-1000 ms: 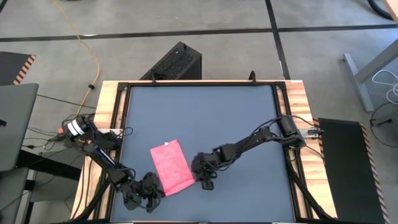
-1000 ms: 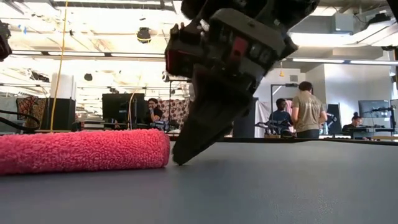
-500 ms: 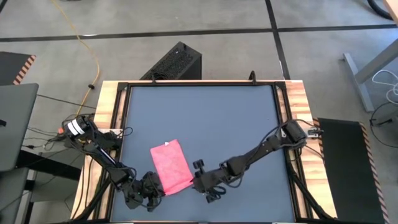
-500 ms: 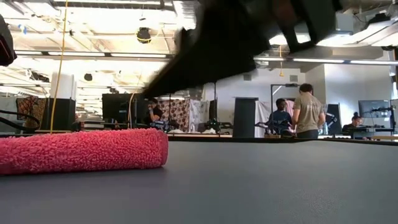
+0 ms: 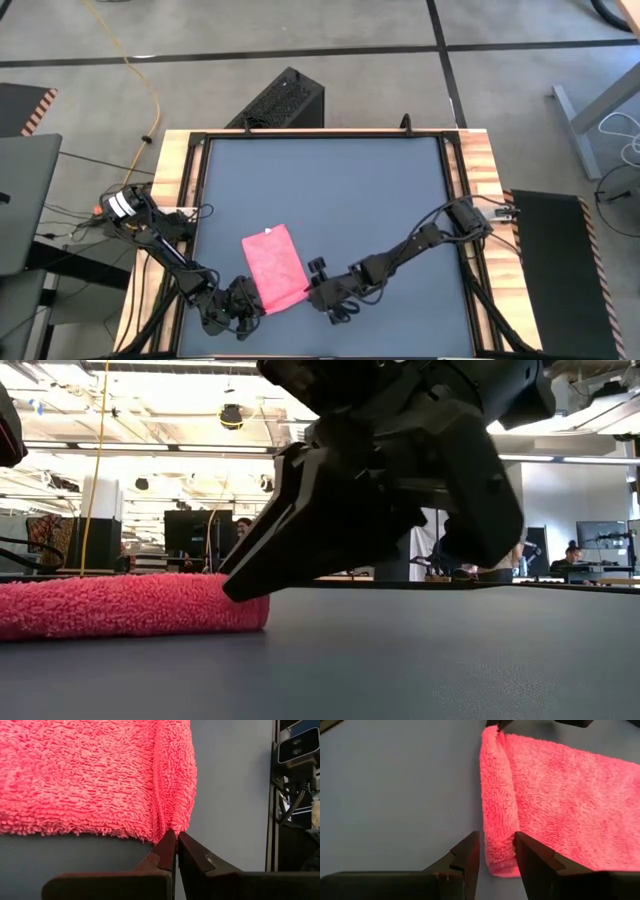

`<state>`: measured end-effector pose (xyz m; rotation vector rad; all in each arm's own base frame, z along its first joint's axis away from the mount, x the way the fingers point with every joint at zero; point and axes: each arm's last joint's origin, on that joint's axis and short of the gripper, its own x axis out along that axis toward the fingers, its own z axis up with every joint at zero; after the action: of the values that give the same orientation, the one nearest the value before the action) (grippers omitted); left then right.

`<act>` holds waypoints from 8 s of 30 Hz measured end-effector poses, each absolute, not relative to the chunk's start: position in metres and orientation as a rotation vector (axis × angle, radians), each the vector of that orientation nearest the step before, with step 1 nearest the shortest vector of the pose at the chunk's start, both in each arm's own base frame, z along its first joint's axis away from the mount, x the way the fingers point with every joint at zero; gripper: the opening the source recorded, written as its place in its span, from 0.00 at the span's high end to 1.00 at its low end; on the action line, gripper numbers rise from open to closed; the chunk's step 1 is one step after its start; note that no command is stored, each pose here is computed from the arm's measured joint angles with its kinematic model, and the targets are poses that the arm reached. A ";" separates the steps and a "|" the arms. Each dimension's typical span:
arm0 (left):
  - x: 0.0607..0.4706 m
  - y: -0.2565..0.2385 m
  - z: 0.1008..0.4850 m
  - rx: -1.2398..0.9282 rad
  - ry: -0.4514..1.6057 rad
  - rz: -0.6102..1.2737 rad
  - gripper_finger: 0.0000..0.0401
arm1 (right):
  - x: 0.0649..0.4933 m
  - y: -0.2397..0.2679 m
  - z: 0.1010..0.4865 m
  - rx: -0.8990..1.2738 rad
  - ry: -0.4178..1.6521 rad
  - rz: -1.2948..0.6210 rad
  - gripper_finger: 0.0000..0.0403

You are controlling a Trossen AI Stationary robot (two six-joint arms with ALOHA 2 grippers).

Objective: Roll towel
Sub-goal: Roll the red towel

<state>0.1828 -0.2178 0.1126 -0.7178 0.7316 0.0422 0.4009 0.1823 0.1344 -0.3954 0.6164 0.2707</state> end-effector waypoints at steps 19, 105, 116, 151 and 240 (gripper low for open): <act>0.183 -0.218 0.113 -0.708 0.739 0.031 1.00 | 0.410 0.164 0.117 -0.316 0.690 0.296 0.75; 0.211 -0.205 0.121 -0.212 0.714 0.024 0.89 | 0.421 0.105 0.114 0.586 0.960 0.320 0.65; 0.210 -0.203 0.120 -0.200 0.718 0.050 0.93 | 0.409 0.095 0.130 0.524 1.027 0.210 0.59; 0.239 -0.195 0.119 -0.082 0.559 0.108 1.00 | 0.405 0.095 0.140 0.488 1.018 0.160 0.59; 0.234 -0.194 0.093 -0.228 0.682 0.019 1.00 | 0.398 0.112 0.128 -0.099 0.878 0.501 0.95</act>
<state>0.2345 -0.1939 0.0934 -0.2278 0.6816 0.0193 0.3975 0.1118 0.1284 -0.0994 0.8775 0.5011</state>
